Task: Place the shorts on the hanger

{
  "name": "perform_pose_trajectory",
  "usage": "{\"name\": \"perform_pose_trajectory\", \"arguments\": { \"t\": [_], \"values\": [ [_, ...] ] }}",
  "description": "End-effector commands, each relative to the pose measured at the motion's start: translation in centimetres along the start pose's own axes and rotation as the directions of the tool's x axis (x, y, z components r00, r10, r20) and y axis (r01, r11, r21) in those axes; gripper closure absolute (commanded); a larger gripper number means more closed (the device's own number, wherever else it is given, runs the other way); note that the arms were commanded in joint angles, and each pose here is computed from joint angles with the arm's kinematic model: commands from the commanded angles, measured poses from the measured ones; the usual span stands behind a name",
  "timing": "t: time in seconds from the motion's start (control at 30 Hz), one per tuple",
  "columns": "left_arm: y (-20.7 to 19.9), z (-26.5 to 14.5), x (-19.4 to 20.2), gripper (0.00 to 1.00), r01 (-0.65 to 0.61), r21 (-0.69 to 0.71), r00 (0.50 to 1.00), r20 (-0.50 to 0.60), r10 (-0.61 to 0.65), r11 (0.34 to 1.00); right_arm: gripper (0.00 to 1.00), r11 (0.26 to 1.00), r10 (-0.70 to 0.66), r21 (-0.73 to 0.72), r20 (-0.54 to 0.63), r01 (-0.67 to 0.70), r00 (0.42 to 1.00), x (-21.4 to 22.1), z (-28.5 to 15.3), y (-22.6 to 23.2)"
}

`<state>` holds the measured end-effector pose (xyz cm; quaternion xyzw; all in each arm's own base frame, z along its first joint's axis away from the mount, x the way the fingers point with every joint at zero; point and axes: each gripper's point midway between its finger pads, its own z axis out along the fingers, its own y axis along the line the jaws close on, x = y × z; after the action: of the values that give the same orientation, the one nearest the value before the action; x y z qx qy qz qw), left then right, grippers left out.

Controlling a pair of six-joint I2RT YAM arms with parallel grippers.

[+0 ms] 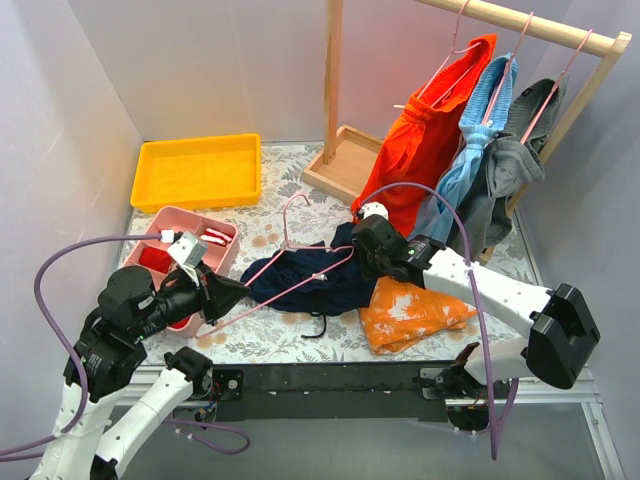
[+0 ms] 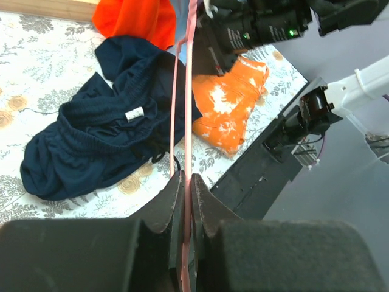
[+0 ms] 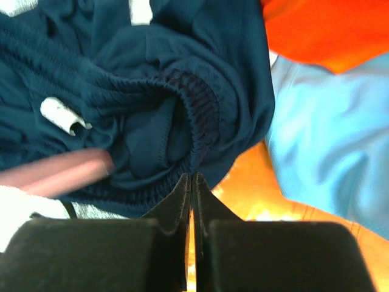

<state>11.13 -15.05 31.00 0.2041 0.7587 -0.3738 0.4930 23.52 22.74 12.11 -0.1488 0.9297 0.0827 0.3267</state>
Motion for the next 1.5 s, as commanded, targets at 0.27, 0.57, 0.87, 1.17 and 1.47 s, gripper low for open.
{"name": "perform_pose_trajectory", "arguments": {
  "t": [0.27,0.57,0.87,1.17,1.47],
  "values": [
    [0.7,0.8,0.8,1.0,0.027,-0.022,1.0,-0.009,-0.027,0.999,0.99,1.0,0.014,0.0,0.16,-0.015,0.987,-6.9,-3.6,2.9],
    [2.0,2.1,-3.1,1.0,0.009,-0.08,0.987,0.161,0.004,0.997,0.99,0.998,-0.043,-0.026,0.238,0.051,0.97,-10.2,-7.6,5.4],
    [1.9,1.7,-6.2,1.0,0.049,0.02,0.848,0.528,-0.052,0.999,0.99,0.954,-0.09,-0.219,0.437,0.203,0.895,-17.5,-12.7,11.7],
    [2.5,-1.4,-10.3,1.0,0.029,-0.034,0.672,0.741,0.006,0.999,0.92,0.848,-0.186,-0.309,0.585,0.43,0.789,-19.3,-17.7,16.4],
    [0.3,-3.8,-13.1,1.0,-0.096,-0.072,0.62,0.776,0.117,0.993,0.32,0.912,-0.069,-0.297,0.569,0.283,0.819,-20.4,-18.4,14.3]
  ]
}}
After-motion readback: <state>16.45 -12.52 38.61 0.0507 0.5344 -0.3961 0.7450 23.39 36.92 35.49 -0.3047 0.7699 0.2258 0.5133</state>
